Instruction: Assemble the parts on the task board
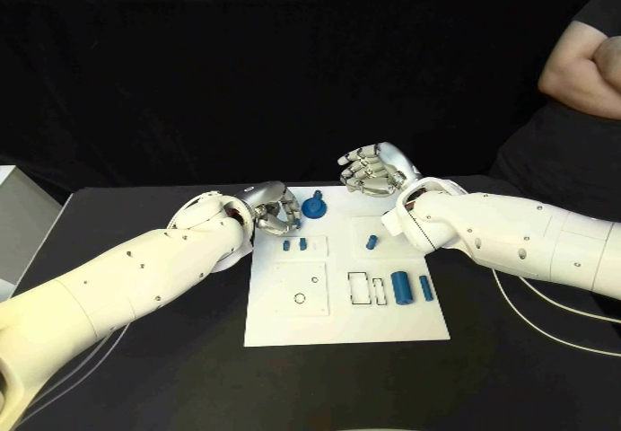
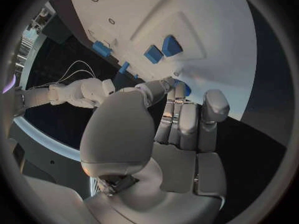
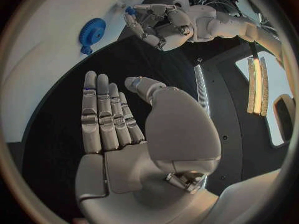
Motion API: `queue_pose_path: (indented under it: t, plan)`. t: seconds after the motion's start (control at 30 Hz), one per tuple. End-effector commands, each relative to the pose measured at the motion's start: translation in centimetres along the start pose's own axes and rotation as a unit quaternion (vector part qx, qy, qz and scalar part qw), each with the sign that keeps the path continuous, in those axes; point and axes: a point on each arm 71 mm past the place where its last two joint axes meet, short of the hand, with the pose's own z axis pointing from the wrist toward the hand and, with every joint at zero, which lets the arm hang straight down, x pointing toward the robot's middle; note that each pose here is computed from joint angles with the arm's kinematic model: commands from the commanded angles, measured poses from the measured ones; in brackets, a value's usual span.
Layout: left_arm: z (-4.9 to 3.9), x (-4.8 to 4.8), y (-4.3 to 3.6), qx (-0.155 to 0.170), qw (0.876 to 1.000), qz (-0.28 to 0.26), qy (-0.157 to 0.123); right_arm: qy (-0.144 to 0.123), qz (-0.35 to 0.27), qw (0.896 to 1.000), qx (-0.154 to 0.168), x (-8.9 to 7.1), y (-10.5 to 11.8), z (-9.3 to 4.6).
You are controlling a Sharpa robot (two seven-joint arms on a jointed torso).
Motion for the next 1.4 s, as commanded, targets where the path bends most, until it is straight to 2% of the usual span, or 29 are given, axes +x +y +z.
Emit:
queue_pose_path:
  t: [0.03,0.33,0.67,1.4]
  plan:
    - [0.00,-0.02,-0.08,-0.004,1.000,0.006,0.011,0.007,0.001,1.000,-0.005,0.09,0.09,0.00]
    - [-0.08,-0.25,0.15,-0.010,1.000,0.010,0.010,0.008,0.001,1.000,-0.005,0.09,0.06,0.00]
    - [0.20,0.06,-0.06,-0.012,1.000,0.009,0.023,0.008,0.002,1.000,-0.005,0.17,0.08,0.02]
    - [0.56,0.47,0.01,-0.023,0.999,0.010,0.035,0.008,0.002,1.000,-0.007,0.26,0.16,0.03]
